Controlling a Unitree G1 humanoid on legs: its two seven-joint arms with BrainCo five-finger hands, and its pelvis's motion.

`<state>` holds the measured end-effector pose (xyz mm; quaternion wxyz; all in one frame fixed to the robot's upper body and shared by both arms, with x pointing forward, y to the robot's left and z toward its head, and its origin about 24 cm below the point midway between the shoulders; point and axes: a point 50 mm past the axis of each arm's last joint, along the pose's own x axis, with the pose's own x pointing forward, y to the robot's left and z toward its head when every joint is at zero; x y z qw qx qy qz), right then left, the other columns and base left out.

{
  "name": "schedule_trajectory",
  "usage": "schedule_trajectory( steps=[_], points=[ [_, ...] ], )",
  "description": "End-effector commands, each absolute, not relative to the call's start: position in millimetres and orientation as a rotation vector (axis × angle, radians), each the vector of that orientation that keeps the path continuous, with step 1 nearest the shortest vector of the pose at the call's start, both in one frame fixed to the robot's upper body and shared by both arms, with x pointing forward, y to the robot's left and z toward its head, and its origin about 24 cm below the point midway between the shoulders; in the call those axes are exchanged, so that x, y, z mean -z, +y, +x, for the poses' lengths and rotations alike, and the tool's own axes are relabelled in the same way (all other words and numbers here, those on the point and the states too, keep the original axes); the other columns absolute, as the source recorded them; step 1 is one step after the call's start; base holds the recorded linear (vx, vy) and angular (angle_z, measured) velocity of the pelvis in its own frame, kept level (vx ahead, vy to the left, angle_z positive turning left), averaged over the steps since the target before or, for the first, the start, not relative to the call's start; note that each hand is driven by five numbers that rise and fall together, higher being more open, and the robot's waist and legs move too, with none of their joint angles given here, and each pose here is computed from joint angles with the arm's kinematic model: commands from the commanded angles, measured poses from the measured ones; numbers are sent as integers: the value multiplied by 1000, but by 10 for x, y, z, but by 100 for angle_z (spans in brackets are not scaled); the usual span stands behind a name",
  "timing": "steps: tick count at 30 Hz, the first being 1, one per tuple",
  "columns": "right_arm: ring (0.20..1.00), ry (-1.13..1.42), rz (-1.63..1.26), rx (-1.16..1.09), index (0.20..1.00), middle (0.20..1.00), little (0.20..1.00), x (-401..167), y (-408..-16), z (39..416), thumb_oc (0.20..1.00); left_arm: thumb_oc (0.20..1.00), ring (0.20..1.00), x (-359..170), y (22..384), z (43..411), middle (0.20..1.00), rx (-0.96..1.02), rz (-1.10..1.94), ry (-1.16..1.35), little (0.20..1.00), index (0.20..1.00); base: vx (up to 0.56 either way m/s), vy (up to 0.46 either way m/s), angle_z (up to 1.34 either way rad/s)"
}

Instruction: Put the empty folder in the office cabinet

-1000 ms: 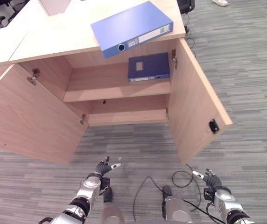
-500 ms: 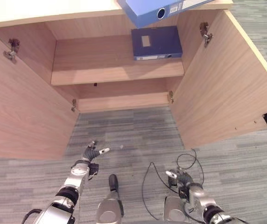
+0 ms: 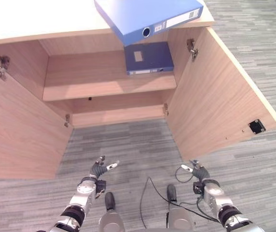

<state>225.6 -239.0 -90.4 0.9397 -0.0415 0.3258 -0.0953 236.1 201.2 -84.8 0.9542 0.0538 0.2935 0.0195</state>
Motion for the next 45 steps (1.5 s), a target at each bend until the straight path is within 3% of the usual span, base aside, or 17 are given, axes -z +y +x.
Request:
schedule_trajectory(
  steps=[1, 23, 45],
  points=[
    [1000, 551, -24, 208, 1000, 1000, 1000, 755, -2351, 2389, 1000, 1000, 1000, 714, 2120, 2508, 1000, -45, 162, 531, 1000, 1000, 125, -128, 1],
    [1000, 637, -110, 269, 1000, 1000, 1000, 834, -2637, 2219, 1000, 1000, 1000, 875, 1975, 2375, 1000, -45, 79, 600, 1000, 1000, 178, -12, 9],
    [1000, 570, -49, 125, 1000, 1000, 1000, 765, -2065, 2541, 1000, 1000, 1000, 398, 2209, 2755, 1000, -41, 189, 399, 1000, 1000, 105, 207, -30]
  ],
)
